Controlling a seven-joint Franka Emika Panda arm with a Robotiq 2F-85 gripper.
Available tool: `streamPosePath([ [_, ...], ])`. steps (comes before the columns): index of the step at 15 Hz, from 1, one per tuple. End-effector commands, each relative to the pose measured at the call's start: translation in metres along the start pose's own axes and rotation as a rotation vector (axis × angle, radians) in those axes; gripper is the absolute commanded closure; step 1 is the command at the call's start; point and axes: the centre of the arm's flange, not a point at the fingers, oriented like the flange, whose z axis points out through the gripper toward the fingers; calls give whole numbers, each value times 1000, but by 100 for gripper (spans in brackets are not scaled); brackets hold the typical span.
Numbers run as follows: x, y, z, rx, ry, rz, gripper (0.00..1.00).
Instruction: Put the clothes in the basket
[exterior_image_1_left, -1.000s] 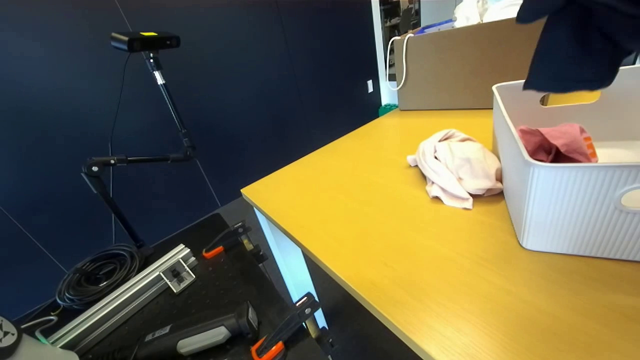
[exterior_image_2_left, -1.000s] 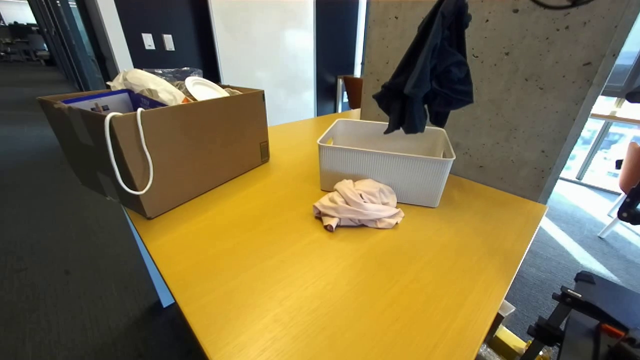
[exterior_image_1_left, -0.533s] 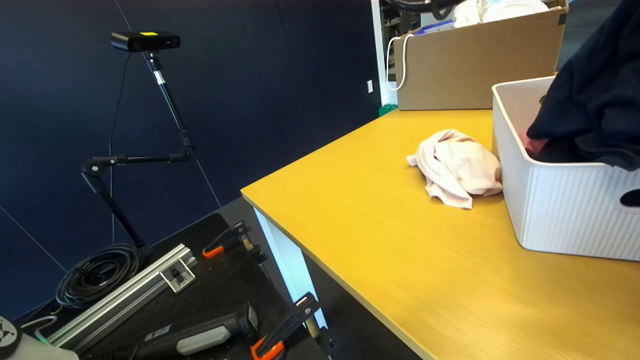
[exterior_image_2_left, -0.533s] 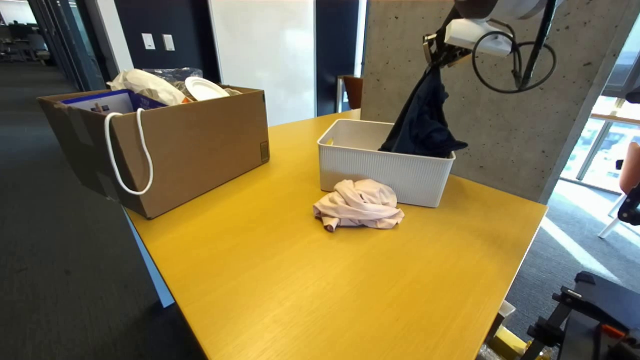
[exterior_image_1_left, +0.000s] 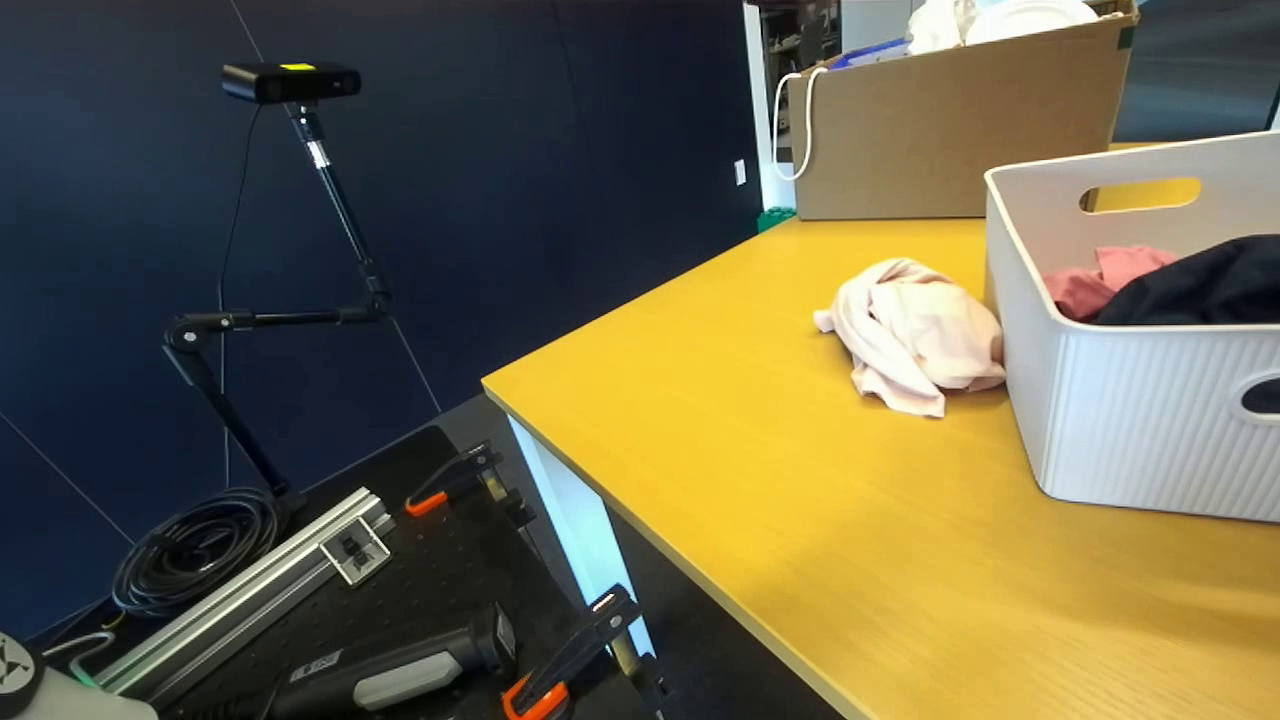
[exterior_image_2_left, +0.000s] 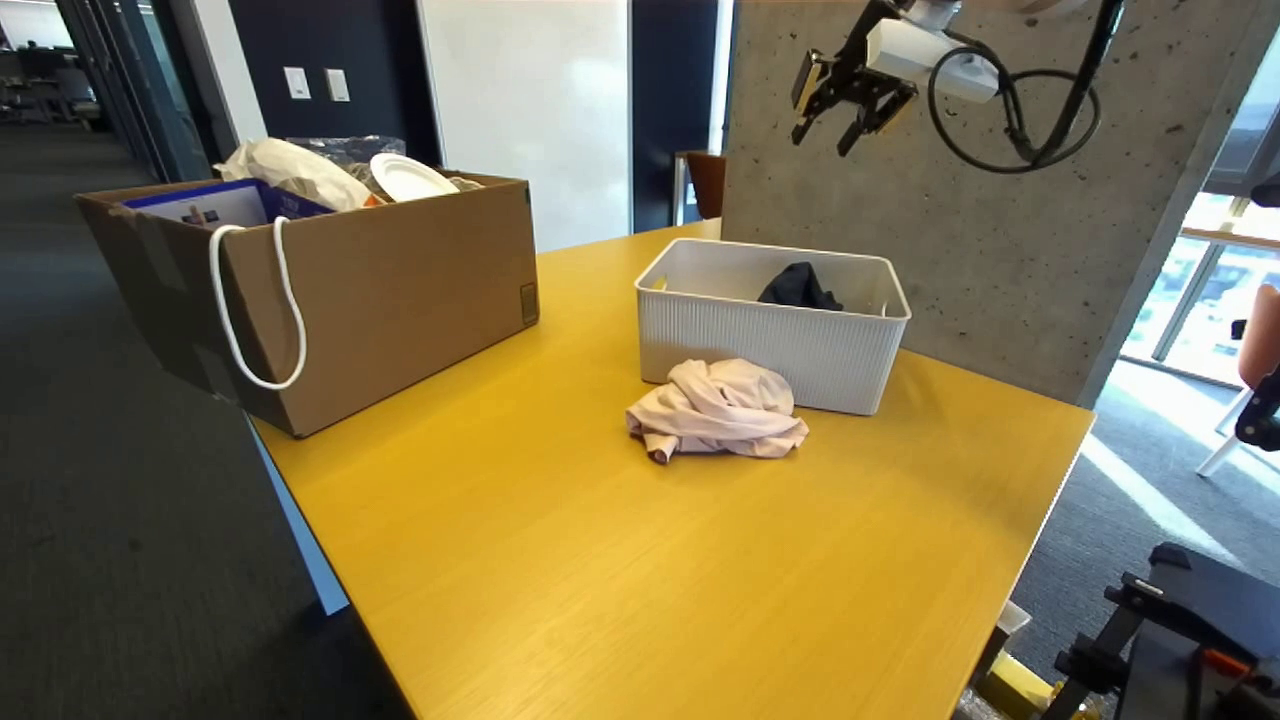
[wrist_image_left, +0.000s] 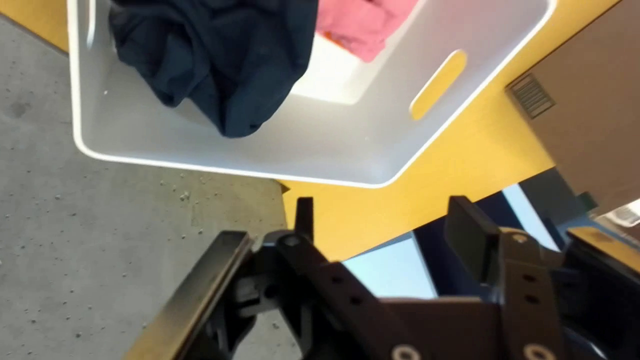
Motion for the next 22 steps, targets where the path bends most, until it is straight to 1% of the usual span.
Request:
streamPosePath([
  [1,-48,-31,-32,72,-180,-47,1],
  [3,-72,-57,-17,105,-288,-60,0],
  [5,-96,-75,11,112,-397,-70,0],
  [9,-155,-87,86,97,-567,-91,0],
  [10,-169,-87,98,90,-602,-96,0],
  [13,-198,-81,147,49,-628,-111,0],
  [15,-211,-76,174,40,-611,-156,0],
  [17,-220,-73,187,18,-596,-210,0],
  [20,-222,-67,210,-10,-580,-289,0],
  [22,-225,-63,222,-27,-538,-356,0],
])
